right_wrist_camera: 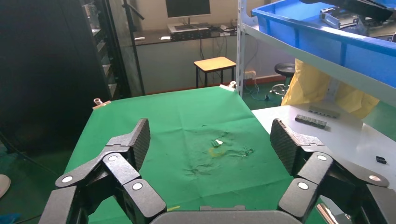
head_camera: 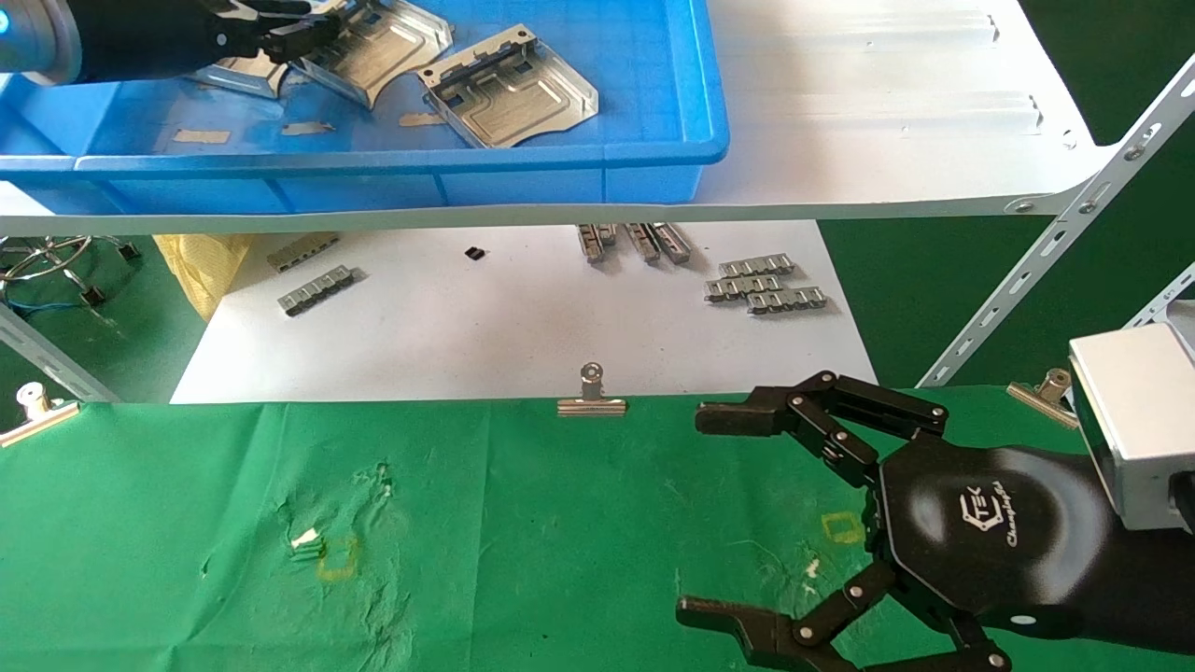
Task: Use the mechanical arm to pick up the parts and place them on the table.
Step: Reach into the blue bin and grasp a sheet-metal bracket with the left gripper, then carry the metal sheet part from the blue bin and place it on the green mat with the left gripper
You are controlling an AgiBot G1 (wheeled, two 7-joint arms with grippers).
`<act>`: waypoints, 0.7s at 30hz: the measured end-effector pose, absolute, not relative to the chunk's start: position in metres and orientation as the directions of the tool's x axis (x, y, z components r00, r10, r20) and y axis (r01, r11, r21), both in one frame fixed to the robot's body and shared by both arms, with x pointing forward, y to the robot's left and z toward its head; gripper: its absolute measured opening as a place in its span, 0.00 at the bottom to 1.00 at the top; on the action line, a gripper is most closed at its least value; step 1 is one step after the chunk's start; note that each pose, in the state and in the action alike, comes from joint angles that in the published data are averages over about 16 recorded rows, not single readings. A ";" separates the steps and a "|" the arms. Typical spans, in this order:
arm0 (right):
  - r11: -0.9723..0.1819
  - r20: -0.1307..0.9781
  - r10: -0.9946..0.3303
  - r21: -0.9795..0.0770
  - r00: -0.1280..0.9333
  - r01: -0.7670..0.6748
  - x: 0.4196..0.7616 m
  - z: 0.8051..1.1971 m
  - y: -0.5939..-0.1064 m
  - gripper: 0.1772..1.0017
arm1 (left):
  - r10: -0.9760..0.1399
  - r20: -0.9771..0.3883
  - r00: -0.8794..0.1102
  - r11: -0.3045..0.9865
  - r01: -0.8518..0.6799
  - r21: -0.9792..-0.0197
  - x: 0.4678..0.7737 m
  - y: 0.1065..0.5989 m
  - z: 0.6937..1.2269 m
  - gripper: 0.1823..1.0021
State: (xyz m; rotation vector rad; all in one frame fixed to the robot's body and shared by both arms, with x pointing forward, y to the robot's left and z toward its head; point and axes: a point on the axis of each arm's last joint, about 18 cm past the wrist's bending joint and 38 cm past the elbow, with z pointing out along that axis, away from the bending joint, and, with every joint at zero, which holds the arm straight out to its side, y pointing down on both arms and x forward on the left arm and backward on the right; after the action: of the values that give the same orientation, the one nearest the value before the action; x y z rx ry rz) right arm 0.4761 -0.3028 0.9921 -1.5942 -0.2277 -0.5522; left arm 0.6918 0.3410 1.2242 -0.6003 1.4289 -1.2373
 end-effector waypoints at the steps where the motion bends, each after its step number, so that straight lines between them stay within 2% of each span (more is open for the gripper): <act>1: -0.111 0.476 -0.180 -0.879 0.861 0.463 0.476 0.992 -0.303 0.88 | -0.879 -0.394 -0.269 0.324 0.269 -0.907 0.692 0.341 1.225 0.29; 7: -0.111 0.476 -0.180 -0.879 0.861 0.463 0.476 0.992 -0.303 0.95 | -0.881 -0.383 -0.278 0.295 0.310 -0.904 0.684 0.340 1.238 0.18; 12: -0.111 0.476 -0.180 -0.879 0.861 0.463 0.476 0.992 -0.303 0.98 | -0.850 -0.402 -0.340 0.273 0.368 -0.889 0.668 0.336 1.247 0.13; 16: -0.111 0.476 -0.180 -0.879 0.861 0.463 0.476 0.992 -0.303 0.99 | -0.789 -0.455 -0.413 0.274 0.426 -0.862 0.649 0.332 1.247 0.11; 21: -0.111 0.476 -0.180 -0.879 0.861 0.463 0.476 0.992 -0.303 1.00 | -0.659 -0.557 -0.506 0.292 0.511 -0.808 0.622 0.326 1.233 0.11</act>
State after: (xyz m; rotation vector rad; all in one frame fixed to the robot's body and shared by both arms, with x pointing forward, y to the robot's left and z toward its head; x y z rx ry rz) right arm 0.4761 -0.3028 0.9921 -1.5942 -0.2277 -0.5522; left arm 0.6217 0.3265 1.2329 -0.1412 1.5379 -1.4358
